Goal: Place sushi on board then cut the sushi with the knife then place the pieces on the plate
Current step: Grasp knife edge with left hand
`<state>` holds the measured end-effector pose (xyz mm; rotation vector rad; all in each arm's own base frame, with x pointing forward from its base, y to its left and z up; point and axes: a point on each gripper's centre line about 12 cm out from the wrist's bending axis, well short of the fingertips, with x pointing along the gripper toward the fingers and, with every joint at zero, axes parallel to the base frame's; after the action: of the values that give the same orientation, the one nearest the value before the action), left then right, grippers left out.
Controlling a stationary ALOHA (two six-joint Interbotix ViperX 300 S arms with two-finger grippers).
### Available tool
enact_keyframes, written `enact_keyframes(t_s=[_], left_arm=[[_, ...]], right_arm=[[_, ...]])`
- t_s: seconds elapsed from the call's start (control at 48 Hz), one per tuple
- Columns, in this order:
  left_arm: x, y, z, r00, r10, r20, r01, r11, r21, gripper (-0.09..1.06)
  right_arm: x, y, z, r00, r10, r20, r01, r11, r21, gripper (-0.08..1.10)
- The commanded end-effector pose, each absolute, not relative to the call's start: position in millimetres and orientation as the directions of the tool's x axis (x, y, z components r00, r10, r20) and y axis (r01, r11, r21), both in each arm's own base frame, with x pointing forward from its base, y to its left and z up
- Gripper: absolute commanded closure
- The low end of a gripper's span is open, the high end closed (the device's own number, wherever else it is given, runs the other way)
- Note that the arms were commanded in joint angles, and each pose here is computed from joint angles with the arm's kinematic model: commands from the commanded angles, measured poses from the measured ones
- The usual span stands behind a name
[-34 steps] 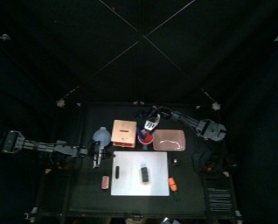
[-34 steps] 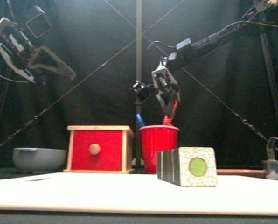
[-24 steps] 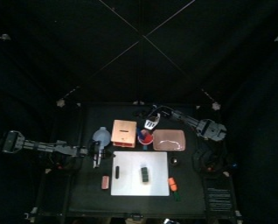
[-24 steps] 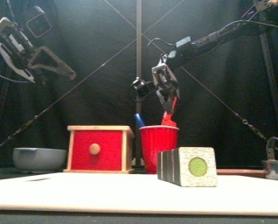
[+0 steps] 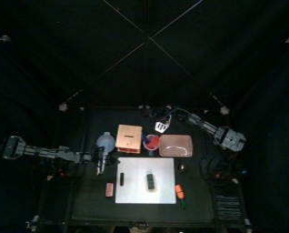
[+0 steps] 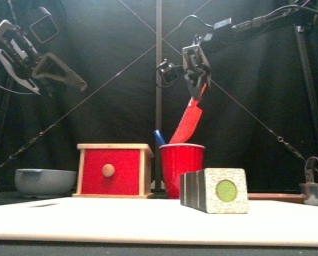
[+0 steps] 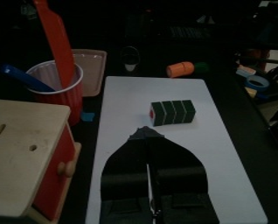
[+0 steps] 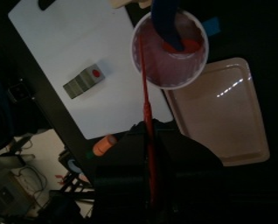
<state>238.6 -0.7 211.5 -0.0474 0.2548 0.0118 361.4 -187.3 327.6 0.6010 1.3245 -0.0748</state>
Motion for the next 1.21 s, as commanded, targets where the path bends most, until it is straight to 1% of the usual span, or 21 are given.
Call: enact_keyframes(t_s=[0.021,0.146,0.25,0.354,0.5,0.583,0.688,0.833,1.083,1.208], left_arm=[[244,0,222,0.976,0.008,-0.216,-0.019,0.999,-0.047,0.99],[245,0,224,0.978,0.008,-0.21,-0.019,0.999,-0.048,0.99],[246,0,227,0.98,0.008,-0.2,-0.018,0.999,-0.046,0.99],[247,0,228,0.982,0.009,-0.191,-0.018,0.999,-0.046,0.98],[247,0,229,0.983,0.009,-0.183,-0.018,0.999,-0.046,0.98],[247,0,230,0.984,0.008,-0.176,-0.016,0.999,-0.046,0.98],[247,0,232,0.986,0.008,-0.167,-0.016,0.999,-0.043,0.98],[248,0,234,0.989,0.009,-0.149,-0.015,0.999,-0.04,0.98],[248,-1,237,0.992,0.009,-0.129,-0.015,0.999,-0.046,0.97],[248,-2,237,0.992,0.002,-0.129,-0.009,0.999,-0.048,0.92]], right_arm=[[344,-175,370,0.345,0.22,-0.912,0.348,0.873,0.342,0.72],[335,-160,390,0.38,0.174,-0.909,0.32,0.897,0.305,0.72],[331,-141,400,0.409,0.14,-0.902,0.281,0.921,0.271,0.72],[332,-121,402,0.464,0.109,-0.879,0.241,0.939,0.244,0.72],[333,-98,399,0.571,0.064,-0.818,0.198,0.957,0.213,0.72],[331,-84,392,0.624,0.048,-0.78,0.173,0.965,0.198,0.72],[329,-63,380,0.7,0.039,-0.713,0.137,0.973,0.188,0.72],[324,-43,361,0.769,0.038,-0.638,0.101,0.978,0.181,0.72],[320,-19,308,0.812,0.054,-0.581,0.081,0.976,0.204,0.72],[317,-4,291,0.839,0.059,-0.541,0.045,0.983,0.177,0.72]])
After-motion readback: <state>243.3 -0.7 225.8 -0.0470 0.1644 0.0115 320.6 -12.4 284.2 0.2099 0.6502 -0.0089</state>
